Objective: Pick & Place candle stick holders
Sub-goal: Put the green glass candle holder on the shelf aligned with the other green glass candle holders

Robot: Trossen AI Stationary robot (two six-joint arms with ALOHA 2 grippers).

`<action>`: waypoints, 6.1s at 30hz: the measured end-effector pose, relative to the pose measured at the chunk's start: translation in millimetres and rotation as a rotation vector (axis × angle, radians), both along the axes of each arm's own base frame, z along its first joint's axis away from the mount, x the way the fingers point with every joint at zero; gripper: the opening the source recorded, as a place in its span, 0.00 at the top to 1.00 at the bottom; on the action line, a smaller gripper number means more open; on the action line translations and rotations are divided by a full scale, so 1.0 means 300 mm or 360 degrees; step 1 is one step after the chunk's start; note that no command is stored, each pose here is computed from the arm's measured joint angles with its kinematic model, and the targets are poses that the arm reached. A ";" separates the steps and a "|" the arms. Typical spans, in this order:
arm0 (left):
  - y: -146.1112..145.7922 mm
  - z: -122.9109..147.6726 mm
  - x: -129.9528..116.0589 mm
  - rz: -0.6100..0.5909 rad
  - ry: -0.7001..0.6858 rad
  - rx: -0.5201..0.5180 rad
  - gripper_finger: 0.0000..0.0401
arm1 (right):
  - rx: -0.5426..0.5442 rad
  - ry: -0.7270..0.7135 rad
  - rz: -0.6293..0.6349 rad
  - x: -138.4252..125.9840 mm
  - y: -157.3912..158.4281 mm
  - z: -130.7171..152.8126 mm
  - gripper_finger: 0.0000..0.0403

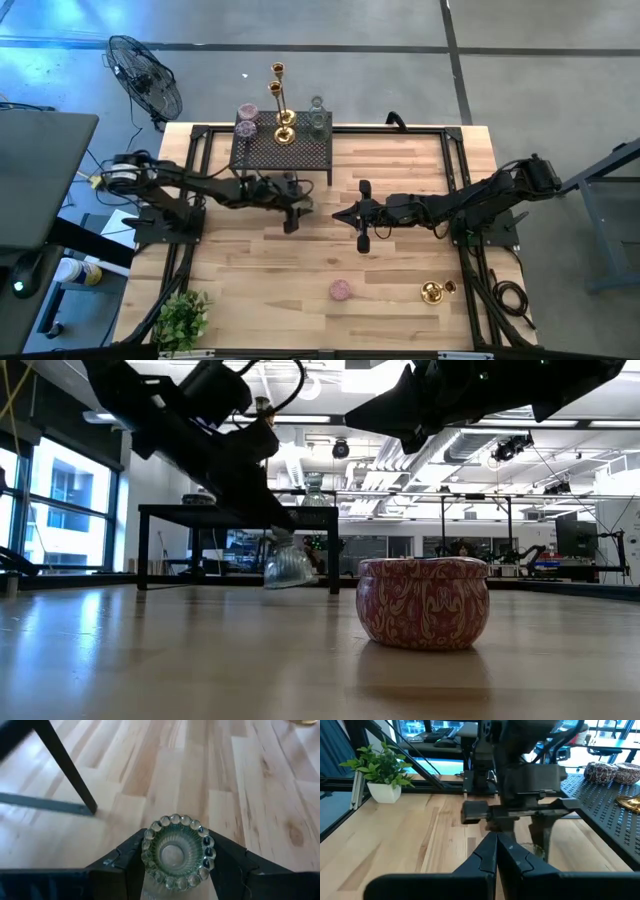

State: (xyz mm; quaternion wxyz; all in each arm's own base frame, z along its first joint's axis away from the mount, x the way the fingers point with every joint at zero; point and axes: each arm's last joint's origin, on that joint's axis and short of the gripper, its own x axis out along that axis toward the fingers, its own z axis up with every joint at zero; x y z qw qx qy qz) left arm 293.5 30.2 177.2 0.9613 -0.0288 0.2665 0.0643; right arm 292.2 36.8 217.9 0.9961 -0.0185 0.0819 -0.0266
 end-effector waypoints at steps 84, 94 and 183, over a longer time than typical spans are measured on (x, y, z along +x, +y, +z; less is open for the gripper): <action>-0.086 -0.094 -0.483 -0.0041 -0.0655 0.0083 0.99 | 0.0331 0.0217 -0.0748 0.390 -0.045 -0.321 0.65; -0.086 -0.097 -0.484 -0.0040 -0.0644 0.0083 0.99 | 0.0236 0.0067 -0.0651 0.338 0.022 -0.085 0.68; -0.083 -0.104 -0.485 -0.0005 -0.0609 0.0095 0.99 | -0.0083 -0.0004 -0.0847 0.235 -0.463 0.125 0.39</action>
